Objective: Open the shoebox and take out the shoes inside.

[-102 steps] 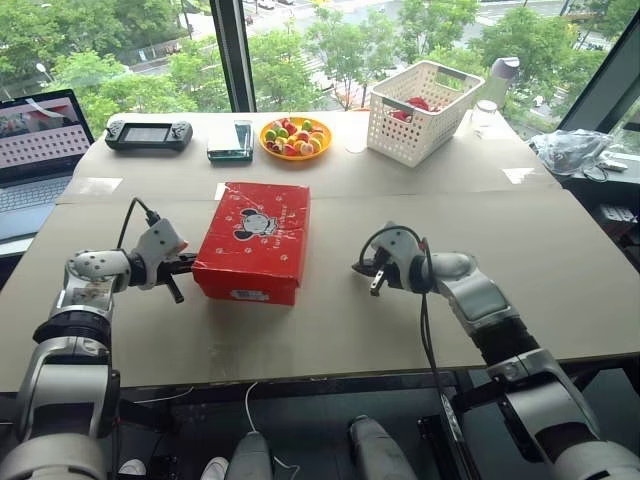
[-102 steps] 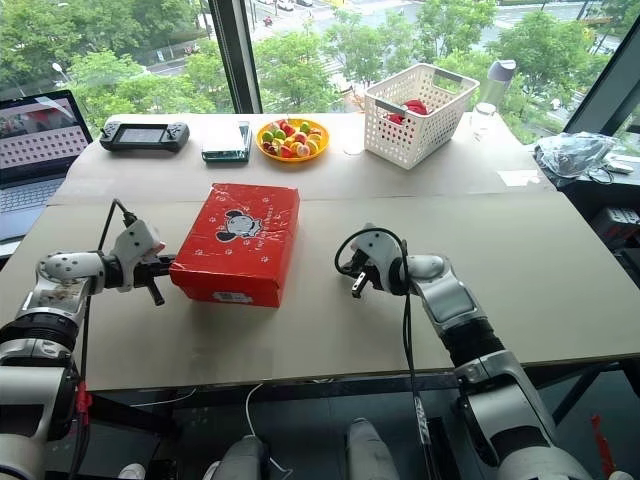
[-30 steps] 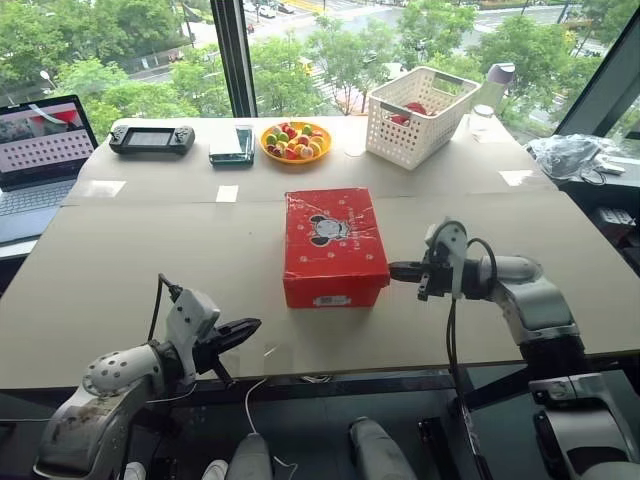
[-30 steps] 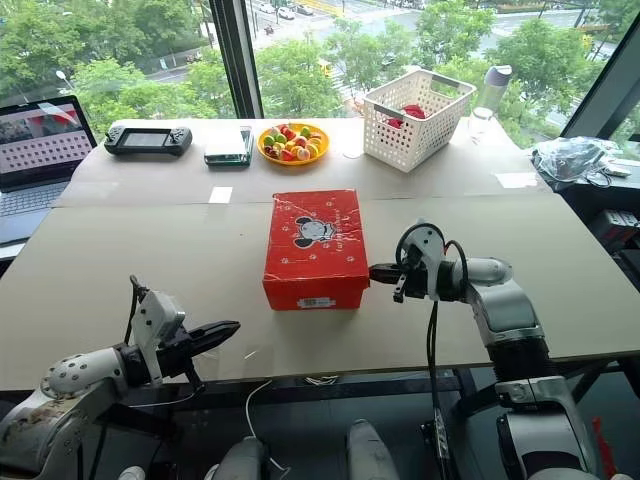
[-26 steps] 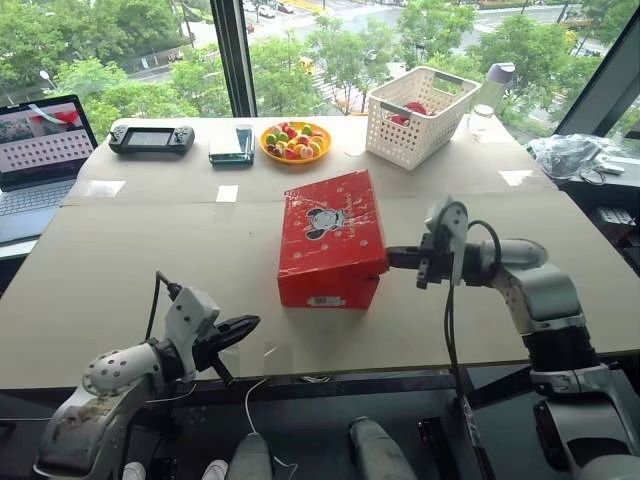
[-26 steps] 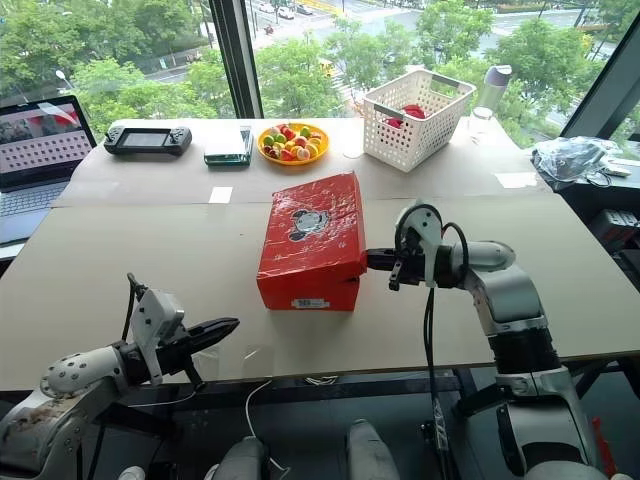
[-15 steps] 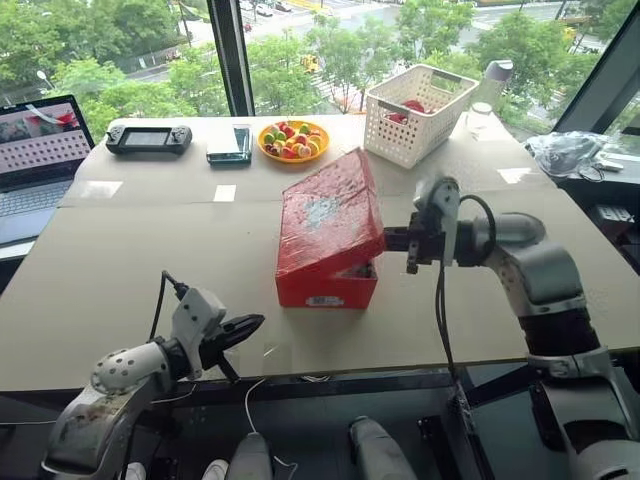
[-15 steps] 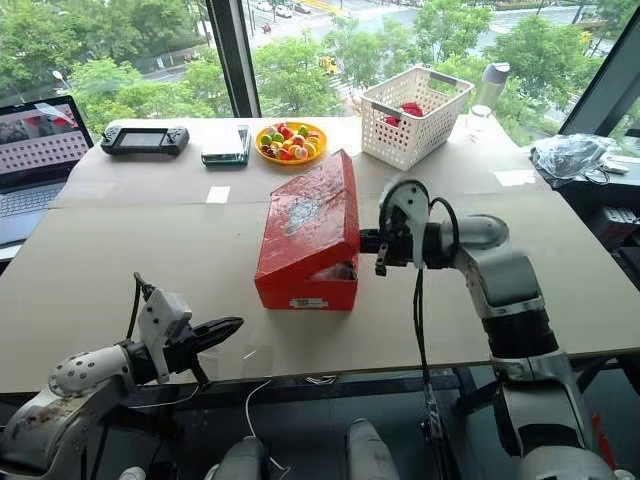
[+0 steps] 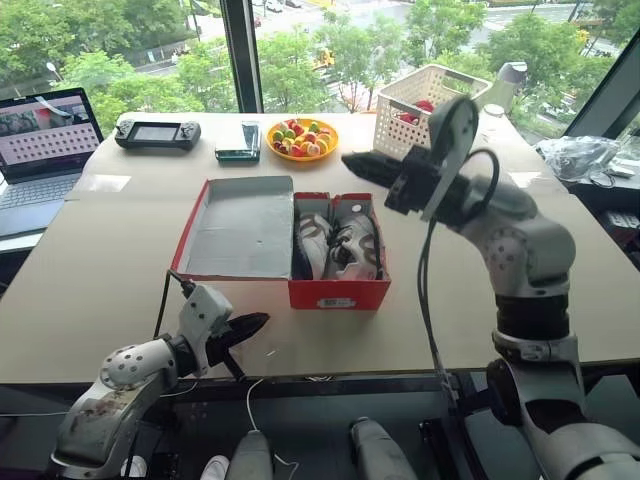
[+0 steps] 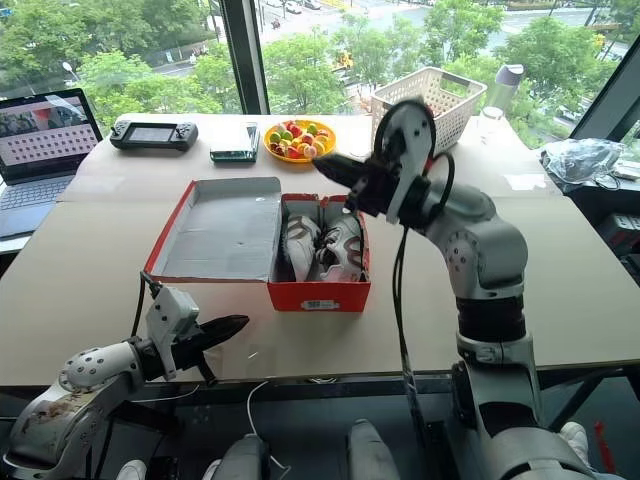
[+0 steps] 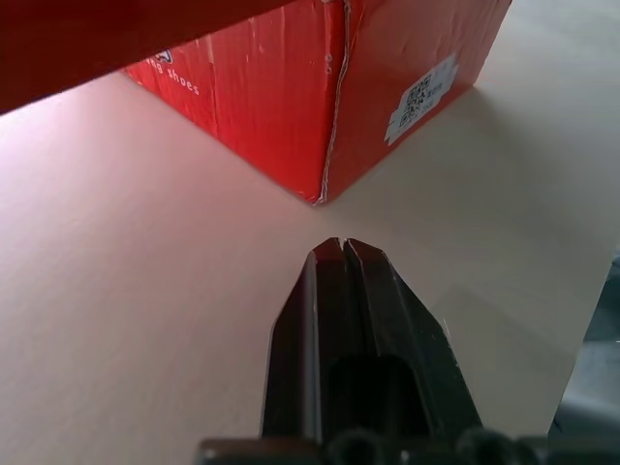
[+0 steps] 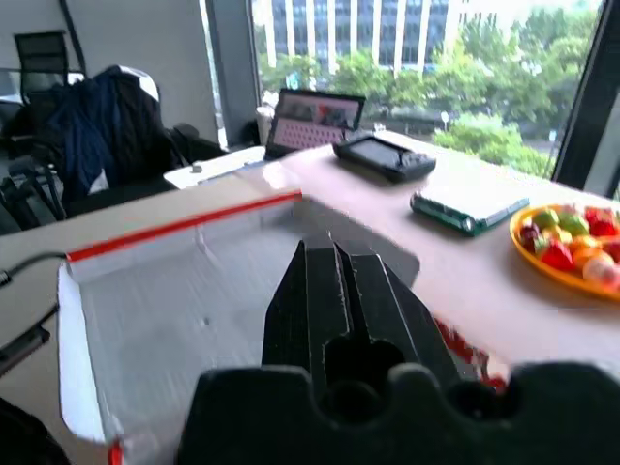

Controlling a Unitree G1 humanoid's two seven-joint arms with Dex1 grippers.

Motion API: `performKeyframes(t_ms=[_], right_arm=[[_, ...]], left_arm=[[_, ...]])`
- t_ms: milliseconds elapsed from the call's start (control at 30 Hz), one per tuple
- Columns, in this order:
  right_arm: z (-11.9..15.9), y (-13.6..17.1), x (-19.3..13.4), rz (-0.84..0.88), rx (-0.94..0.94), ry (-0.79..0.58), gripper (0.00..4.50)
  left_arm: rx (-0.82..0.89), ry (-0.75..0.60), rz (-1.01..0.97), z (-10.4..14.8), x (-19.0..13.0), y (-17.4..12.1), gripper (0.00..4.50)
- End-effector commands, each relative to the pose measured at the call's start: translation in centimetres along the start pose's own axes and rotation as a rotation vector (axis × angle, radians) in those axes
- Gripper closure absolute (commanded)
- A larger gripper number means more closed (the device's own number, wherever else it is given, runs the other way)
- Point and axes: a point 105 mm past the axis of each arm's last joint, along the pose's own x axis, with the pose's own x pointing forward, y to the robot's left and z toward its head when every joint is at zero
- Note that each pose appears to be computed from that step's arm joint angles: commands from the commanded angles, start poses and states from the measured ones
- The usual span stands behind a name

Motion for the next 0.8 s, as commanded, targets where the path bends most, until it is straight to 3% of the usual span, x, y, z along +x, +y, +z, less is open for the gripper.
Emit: performKeyframes(t_ms=[33,233,333,567,667,800], right_arm=[[1.0,0.6,-1.3,-0.008,-0.081,0.009,4.50],[-0.6,2.7,-2.1,0.078,-0.131,0.129,4.50],[-0.7,4.1,-2.2,0.133,-0.133,0.134,4.50],[-1.2,5.0,-2.6,0.170,-0.125,0.154,4.50],[-1.3,4.8,-2.6,0.168,-0.126,0.164,4.50],[-1.4,4.3,-2.4,0.173,-0.152,0.199,4.50]], left_arm=[[0.055,-0.062,-0.019,2.5,-0.2,0.0,4.47],[0.017,-0.158,-0.098,8.5,-1.3,2.5,4.47],[0.025,-0.114,-0.081,8.3,-2.3,3.2,4.47],[-0.060,0.029,0.060,2.0,-5.1,2.6,4.47],[-0.060,-0.019,0.090,3.3,-6.0,2.4,4.47],[0.000,-0.104,0.058,7.7,-6.6,3.4,4.47]])
